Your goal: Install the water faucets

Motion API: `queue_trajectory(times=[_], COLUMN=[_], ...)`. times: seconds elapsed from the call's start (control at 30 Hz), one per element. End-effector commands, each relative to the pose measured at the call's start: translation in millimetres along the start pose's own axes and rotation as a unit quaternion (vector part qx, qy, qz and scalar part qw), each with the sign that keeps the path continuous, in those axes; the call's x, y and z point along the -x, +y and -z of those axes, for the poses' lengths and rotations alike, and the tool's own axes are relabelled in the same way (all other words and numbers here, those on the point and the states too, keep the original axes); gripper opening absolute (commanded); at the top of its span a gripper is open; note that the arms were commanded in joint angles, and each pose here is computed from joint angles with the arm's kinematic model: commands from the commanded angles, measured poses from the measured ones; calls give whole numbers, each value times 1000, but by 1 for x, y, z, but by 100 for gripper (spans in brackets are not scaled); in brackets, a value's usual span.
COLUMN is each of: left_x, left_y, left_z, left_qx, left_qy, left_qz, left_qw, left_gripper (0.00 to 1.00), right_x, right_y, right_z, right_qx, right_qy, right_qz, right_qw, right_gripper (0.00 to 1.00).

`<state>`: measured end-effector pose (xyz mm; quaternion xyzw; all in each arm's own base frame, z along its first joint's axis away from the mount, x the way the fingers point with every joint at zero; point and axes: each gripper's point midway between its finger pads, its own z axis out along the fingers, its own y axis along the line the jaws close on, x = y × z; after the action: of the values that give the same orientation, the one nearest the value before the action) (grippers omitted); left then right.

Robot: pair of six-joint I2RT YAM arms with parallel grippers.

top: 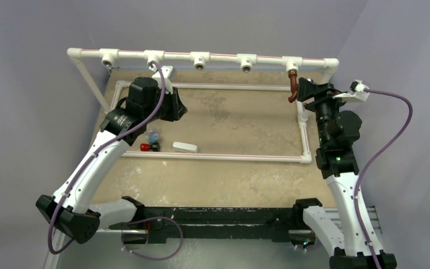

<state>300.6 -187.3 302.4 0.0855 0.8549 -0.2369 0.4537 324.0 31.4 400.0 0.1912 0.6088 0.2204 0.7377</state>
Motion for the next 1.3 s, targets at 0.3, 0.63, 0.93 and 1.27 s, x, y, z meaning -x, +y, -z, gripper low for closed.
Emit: queue_trajectory(times=[0.3,0.63,0.93,1.27], left_x=[9,7,4,-4], left_y=[-4,-9,-15,-27], left_z=[10,14,23,24], left_qx=[-5,-9,-9,-18], left_qy=[-22,-24,-31,-27], left_qz=[-10,-16,-29,-49], left_qw=[1000,1000,999,998], left_gripper=[18,23,29,31], right_x=[61,47,3,-43], right_y=[44,90,101,57], right_z=[1,5,14,32], right_qx=[60,185,225,181], right_qy=[2,96,165,256], right_qz=[189,327,480,657], right_qw=[980,922,832,685], right_gripper=[68,67,70,75])
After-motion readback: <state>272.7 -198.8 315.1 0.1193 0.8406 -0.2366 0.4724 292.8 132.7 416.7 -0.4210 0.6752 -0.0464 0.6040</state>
